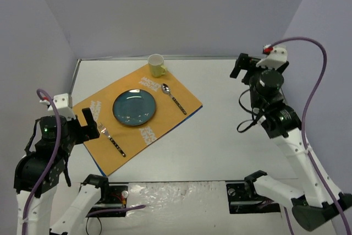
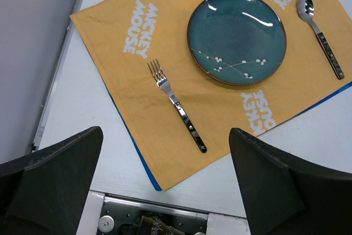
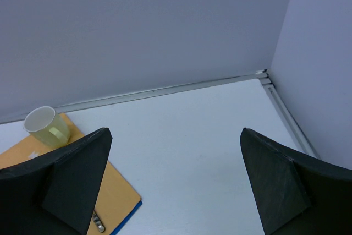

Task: Set the dinner table for one person

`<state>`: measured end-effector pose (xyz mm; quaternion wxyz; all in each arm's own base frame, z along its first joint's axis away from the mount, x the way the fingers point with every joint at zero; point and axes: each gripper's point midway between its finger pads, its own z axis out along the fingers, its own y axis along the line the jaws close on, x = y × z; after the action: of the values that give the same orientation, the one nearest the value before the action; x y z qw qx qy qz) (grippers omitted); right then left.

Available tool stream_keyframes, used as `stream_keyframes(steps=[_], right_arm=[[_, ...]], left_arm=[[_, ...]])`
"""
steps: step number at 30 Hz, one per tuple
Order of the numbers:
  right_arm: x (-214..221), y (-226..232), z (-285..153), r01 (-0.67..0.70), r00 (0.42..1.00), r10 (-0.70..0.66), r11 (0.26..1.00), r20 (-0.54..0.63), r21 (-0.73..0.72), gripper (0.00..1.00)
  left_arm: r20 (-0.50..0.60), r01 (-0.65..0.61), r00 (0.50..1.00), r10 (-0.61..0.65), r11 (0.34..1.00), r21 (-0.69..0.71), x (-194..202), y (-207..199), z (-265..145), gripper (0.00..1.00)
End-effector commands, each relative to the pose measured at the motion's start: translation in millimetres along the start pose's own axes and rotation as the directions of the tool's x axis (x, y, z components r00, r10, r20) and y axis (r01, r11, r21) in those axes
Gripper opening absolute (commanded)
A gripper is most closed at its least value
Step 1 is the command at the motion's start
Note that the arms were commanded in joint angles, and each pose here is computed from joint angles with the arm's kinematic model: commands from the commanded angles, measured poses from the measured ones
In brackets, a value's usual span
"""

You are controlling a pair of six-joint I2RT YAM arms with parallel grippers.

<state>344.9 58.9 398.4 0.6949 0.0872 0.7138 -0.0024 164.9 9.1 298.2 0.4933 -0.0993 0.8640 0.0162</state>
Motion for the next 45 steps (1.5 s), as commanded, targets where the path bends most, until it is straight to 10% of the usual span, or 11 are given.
stream_keyframes(steps=[1,18,45], right_arm=[[-24,-31,-38,0.024,0.993,-0.028,0.999,0.118,0.035,1.00],[25,-96,-125,-0.058,0.989,0.048,0.996,0.137,0.067,1.00],[47,-101,-123,-0.037,0.995,0.028,0.995,0.098,0.097,1.00]], left_arm=[[0.044,-0.004,0.999,0.004,1.000,-0.012,-4,8,-16,0.97],[0.074,0.062,0.995,-0.062,0.998,0.005,37,30,-62,0.97],[0.084,0.090,0.992,-0.091,0.996,0.011,78,40,-63,0.97]])
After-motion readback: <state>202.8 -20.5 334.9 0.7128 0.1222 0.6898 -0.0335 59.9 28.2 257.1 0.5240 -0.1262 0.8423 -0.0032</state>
